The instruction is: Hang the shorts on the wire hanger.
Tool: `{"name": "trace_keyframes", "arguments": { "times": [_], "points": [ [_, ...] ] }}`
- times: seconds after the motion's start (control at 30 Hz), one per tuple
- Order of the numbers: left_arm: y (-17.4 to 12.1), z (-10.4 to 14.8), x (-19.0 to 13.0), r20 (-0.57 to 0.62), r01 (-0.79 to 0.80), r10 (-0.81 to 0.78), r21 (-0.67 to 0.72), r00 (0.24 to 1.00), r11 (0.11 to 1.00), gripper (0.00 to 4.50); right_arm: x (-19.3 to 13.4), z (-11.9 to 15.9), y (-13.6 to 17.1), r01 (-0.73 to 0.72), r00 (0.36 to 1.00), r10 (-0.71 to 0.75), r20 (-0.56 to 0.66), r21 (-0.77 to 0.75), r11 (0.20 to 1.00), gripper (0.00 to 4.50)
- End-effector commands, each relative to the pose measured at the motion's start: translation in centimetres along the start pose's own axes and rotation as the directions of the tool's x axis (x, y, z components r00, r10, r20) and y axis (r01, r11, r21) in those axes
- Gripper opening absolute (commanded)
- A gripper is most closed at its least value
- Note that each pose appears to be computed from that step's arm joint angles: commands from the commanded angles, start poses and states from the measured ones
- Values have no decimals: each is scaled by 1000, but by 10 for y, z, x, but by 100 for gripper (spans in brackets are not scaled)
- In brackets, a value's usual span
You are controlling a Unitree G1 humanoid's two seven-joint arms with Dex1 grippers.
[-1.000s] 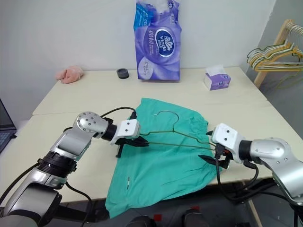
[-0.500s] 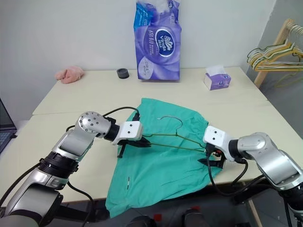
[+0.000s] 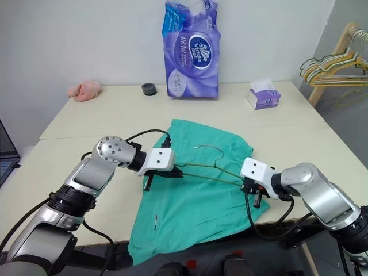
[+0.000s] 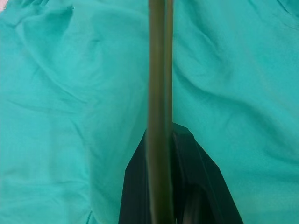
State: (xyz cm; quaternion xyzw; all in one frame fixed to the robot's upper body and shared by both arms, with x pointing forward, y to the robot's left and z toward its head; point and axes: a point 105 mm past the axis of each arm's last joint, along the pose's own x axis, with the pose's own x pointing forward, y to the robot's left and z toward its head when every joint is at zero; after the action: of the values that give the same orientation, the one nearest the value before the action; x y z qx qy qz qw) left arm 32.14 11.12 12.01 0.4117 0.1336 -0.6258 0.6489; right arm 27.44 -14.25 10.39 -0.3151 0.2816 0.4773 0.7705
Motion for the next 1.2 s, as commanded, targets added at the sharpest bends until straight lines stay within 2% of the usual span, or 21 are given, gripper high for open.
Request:
{"name": "trace_keyframes", "arguments": {
  "times": [0.03, 0.17, 0.3, 0.47, 0.6, 0.8, 0.9, 1.03, 1.2],
  "points": [
    [4, 13, 1, 25, -26, 24, 67, 999, 997, 0, -6, 8, -8, 42, 999, -41, 16, -17, 999, 6],
    [7, 17, 3, 74, -47, 46, 17, 996, 999, 0, -7, 9, -8, 41, 999, -41, 20, -15, 999, 6],
    [11, 20, 1, 110, -70, 71, -17, 991, 997, 96, -8, 9, -7, 45, 999, -44, 23, -13, 999, 0],
    [37, 18, -17, 213, -196, 237, -198, 948, 960, 249, -16, 2, -9, 69, 998, -69, 13, 3, 998, 0],
    [55, 7, -39, 246, -272, 374, -366, 894, 890, 249, -24, -7, -10, 97, 995, -98, 6, 44, 994, 0],
    [72, -9, -65, 247, -316, 487, -508, 838, 801, 249, -43, -32, -8, 152, 988, -150, -25, 183, 971, 0],
    [62, -14, -66, 263, -257, 448, -535, 854, 805, 249, -55, -45, -5, 179, 983, -180, -25, 299, 937, 0],
    [19, -3, -46, 331, -47, 221, -460, 917, 887, 249, -76, -81, 8, 219, 973, -224, -55, 530, 820, 0],
    [5, 12, -41, 400, 56, 127, -416, 908, 908, 249, -85, -106, 31, 243, 965, -246, -92, 672, 700, 0]
  ]
}}
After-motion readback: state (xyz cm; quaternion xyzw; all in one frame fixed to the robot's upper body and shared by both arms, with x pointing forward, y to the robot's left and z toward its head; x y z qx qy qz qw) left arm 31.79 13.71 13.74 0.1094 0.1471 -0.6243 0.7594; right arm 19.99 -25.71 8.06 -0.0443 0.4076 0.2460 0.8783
